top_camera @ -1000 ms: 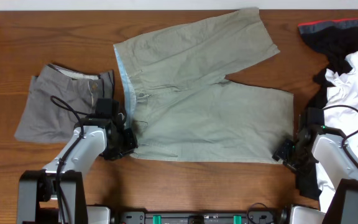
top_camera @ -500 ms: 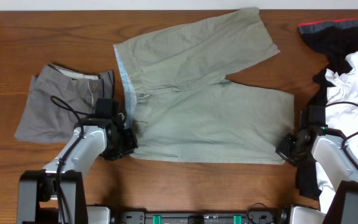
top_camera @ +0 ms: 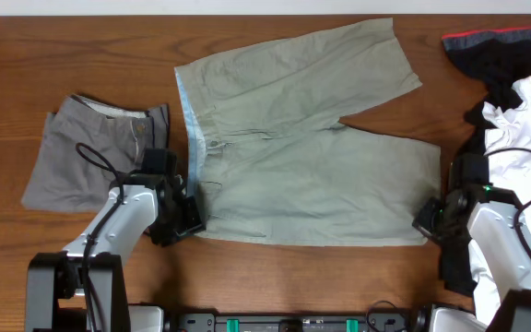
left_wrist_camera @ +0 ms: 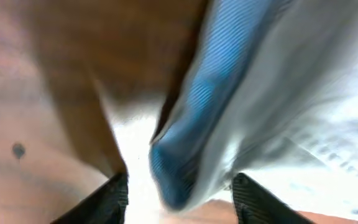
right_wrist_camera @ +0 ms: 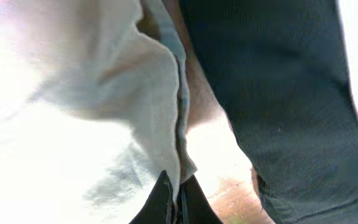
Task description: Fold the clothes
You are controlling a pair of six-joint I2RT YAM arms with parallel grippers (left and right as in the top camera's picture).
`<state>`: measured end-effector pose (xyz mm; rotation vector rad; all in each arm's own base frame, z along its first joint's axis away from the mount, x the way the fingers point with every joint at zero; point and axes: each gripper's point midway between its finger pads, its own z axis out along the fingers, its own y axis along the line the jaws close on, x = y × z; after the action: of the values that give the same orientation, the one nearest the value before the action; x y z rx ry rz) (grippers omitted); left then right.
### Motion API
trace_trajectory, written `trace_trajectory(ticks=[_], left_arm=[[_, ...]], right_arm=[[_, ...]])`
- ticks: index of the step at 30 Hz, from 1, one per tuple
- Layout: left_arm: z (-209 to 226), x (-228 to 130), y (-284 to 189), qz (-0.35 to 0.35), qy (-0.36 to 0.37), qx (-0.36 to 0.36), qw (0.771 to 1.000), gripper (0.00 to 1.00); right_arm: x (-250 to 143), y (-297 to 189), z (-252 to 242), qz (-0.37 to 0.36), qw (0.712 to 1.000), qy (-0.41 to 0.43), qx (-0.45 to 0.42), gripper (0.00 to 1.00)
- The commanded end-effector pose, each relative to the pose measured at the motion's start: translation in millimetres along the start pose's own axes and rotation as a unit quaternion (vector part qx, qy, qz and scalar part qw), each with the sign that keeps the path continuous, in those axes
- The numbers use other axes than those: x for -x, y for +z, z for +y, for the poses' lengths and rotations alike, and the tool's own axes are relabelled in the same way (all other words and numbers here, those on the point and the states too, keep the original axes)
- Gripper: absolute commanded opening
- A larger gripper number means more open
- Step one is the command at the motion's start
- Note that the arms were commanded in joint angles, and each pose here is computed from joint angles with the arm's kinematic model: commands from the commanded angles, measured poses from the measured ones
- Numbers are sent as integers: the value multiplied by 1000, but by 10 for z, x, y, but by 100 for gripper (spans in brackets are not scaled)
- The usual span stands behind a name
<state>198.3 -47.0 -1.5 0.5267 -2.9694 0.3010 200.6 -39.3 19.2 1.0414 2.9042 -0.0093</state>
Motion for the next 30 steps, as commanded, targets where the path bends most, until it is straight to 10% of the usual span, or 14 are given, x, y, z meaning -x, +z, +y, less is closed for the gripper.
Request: trace_trajectory(ticks=[1,10,30], left_arm=[[107,-42,-17,14,-50,18,998,58],[131,-17,64,20,-159,-48,986,69],[17,-55,160,29,-198,-96,975,14]], right_arm=[[134,-109,52,-25,1000,-7,10,1],[142,-110,62,-26,1000,-7,12,1],[140,-110,60,-26,1000,-7,12,1]])
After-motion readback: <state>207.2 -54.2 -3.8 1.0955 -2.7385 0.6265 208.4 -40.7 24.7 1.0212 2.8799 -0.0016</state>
